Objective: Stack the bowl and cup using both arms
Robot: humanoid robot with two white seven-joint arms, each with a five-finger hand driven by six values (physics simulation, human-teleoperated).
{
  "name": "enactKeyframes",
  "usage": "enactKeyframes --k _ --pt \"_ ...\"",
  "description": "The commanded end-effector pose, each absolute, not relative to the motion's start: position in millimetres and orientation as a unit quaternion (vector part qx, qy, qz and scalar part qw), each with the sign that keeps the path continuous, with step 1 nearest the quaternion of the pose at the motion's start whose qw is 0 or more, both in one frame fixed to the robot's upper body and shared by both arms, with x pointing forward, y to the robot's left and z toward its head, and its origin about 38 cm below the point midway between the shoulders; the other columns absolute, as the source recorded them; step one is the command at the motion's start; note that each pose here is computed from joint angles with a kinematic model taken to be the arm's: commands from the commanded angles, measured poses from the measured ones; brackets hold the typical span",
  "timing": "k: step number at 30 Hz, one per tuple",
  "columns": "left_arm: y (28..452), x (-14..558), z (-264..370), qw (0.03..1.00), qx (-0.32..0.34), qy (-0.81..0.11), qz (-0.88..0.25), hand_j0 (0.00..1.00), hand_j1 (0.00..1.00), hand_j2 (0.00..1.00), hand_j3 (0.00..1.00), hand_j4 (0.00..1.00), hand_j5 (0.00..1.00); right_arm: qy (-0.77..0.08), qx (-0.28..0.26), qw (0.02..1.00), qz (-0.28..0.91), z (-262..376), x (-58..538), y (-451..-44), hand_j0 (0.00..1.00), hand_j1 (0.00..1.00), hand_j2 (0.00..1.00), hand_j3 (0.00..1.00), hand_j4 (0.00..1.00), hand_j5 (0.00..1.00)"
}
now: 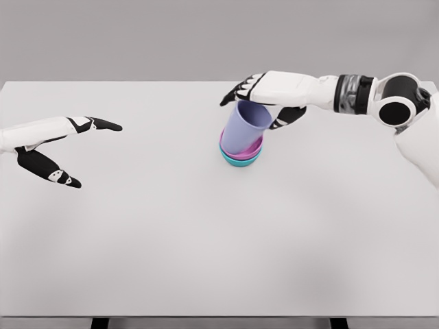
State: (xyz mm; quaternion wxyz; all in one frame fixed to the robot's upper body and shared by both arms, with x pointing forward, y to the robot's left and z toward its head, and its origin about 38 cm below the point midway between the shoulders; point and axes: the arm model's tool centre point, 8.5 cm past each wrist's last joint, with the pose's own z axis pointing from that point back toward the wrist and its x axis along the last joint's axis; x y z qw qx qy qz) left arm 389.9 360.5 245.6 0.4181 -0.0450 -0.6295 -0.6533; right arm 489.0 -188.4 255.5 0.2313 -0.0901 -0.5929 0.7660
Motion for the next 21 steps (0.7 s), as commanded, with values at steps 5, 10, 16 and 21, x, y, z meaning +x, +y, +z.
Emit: enactKeyframes --k 5,10,16,21 --pt "361 390 246 0.42 -0.046 -0.631 -0.65 1.0 1.0 1.0 1.0 1.0 1.0 -0.62 -0.123 0.212 0.745 295 484 -206 1.0 1.0 1.0 1.0 1.0 1.0" --pt "360 390 247 0.419 -0.047 -0.632 -0.651 1.0 1.0 1.0 1.0 1.0 1.0 -0.623 -0.167 0.218 0.732 326 475 -253 1.0 1.0 1.0 1.0 1.0 1.0" --pt "360 390 247 0.419 -0.047 -0.632 -0.651 1.0 1.0 1.0 1.0 1.0 1.0 -0.554 -0.149 0.342 0.744 257 444 -352 1.0 1.0 1.0 1.0 1.0 1.0" --pt "360 390 247 0.419 -0.047 -0.632 -0.651 1.0 1.0 1.0 1.0 1.0 1.0 -0.54 -0.158 0.38 0.735 245 440 -382 1.0 1.0 1.0 1.0 1.0 1.0"
